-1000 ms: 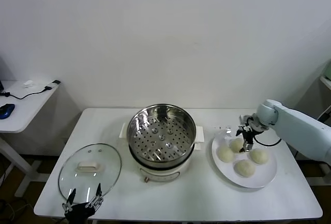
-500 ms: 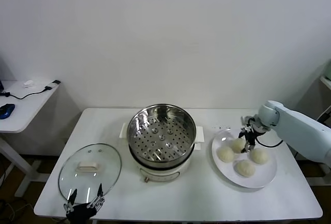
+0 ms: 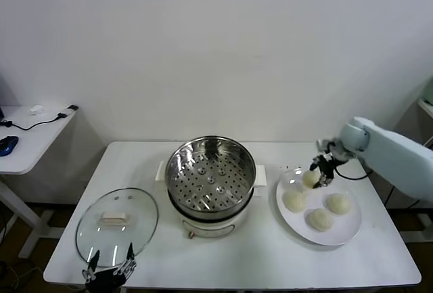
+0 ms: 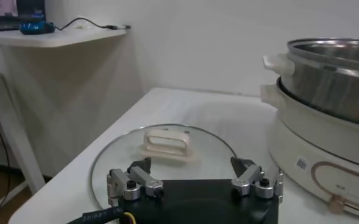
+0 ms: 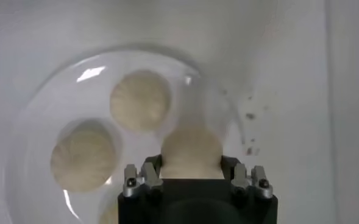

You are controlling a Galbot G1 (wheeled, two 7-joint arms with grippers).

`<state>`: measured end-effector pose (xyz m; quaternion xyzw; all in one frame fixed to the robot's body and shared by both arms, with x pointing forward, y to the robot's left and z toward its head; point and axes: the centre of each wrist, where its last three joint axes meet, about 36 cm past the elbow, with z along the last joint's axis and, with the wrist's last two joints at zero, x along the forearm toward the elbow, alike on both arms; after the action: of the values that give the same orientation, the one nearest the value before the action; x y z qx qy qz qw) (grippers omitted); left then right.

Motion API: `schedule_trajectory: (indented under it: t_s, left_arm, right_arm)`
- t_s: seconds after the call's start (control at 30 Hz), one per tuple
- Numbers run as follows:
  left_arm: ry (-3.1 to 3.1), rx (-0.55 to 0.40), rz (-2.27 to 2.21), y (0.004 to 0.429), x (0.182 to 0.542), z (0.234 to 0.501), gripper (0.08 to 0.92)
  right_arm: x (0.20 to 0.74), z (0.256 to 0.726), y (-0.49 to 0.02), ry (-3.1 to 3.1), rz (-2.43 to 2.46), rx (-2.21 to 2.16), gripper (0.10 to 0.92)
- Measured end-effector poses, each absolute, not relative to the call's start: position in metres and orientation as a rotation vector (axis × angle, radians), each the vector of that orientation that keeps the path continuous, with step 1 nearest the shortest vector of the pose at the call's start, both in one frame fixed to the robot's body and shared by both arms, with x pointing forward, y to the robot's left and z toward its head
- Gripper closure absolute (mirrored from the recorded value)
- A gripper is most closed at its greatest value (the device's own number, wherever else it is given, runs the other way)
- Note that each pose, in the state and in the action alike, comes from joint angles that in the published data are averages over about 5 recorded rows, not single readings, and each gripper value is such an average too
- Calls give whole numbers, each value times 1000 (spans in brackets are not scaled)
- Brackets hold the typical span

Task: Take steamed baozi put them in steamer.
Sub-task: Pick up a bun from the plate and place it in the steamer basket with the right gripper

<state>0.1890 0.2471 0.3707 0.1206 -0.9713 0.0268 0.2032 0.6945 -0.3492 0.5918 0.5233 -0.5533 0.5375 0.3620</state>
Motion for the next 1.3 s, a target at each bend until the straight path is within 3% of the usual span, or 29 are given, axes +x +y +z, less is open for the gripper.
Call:
schedule_trajectory:
  t_s: [0.23,0.43,0.77,1.3]
  left_arm:
    - [-2719,332,75,245,193,376,177]
    - [-2707,317,68,239,193,376,177]
    - [-2697,297,42,229,194,372,177]
    - [-2719,281,27,225,196,376,177]
  right_arm:
    - [699,716,-246,-1364,1697,1578,377]
    - [675,755,-152,-1140,1945,1810,377]
    - [660,725,-70,-651,2224,2064,377]
    - [703,639,-43,-393,2303,2134,377]
